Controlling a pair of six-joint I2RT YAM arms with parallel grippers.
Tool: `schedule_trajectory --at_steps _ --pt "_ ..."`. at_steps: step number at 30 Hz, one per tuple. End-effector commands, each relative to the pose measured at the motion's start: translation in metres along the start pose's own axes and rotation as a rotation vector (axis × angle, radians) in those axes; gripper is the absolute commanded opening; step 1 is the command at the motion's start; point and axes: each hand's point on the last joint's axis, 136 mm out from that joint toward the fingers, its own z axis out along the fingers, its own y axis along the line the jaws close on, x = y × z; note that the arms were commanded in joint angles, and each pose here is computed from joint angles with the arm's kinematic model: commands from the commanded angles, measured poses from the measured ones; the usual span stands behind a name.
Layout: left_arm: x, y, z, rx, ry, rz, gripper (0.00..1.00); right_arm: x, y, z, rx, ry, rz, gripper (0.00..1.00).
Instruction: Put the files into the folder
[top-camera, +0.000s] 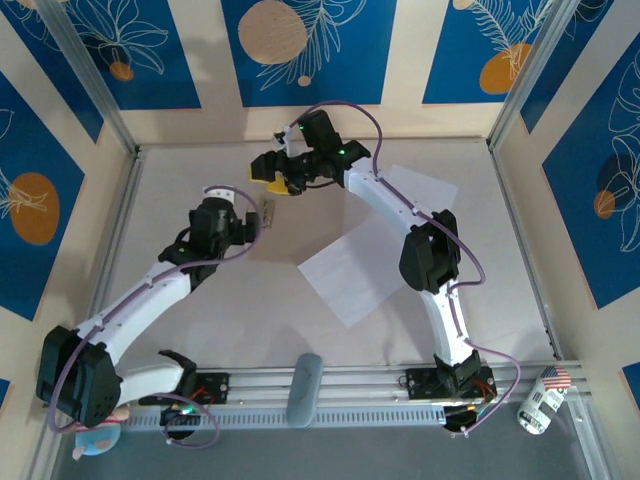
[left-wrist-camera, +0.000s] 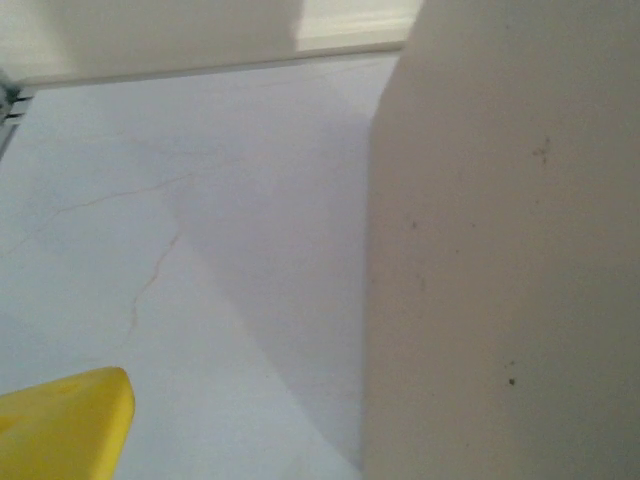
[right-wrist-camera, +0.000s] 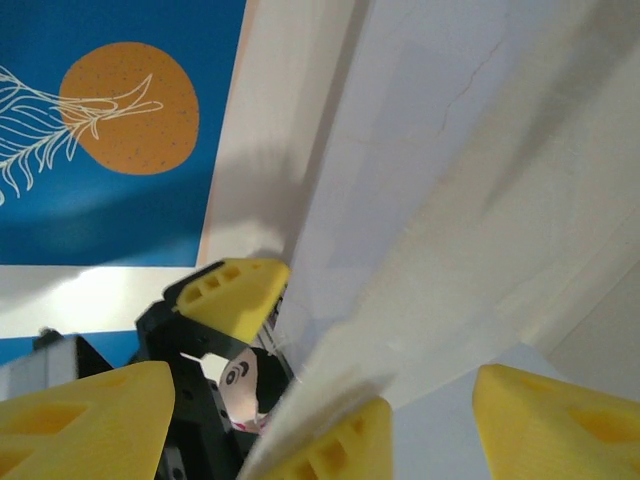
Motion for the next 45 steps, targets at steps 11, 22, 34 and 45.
schedule_trajectory --at_steps 11,22,34,45 --pt "0.019 0.079 -0.006 -0.178 0.090 -0.268 1.00 0.018 -0.035 -0.022 0.101 -0.016 0.042 0.79" --pt "0.032 0.124 -0.023 -0.282 0.169 -0.350 1.00 0.041 -0.097 -0.011 0.207 0.016 0.140 0.78" --pt "-0.005 0.129 -0.063 -0.259 0.061 -0.378 1.00 0.060 -0.136 0.015 0.230 0.069 0.217 0.77" --pt "-0.004 0.047 0.005 0.191 0.166 -0.299 1.00 0.071 -0.153 0.038 0.247 0.113 0.241 0.76"
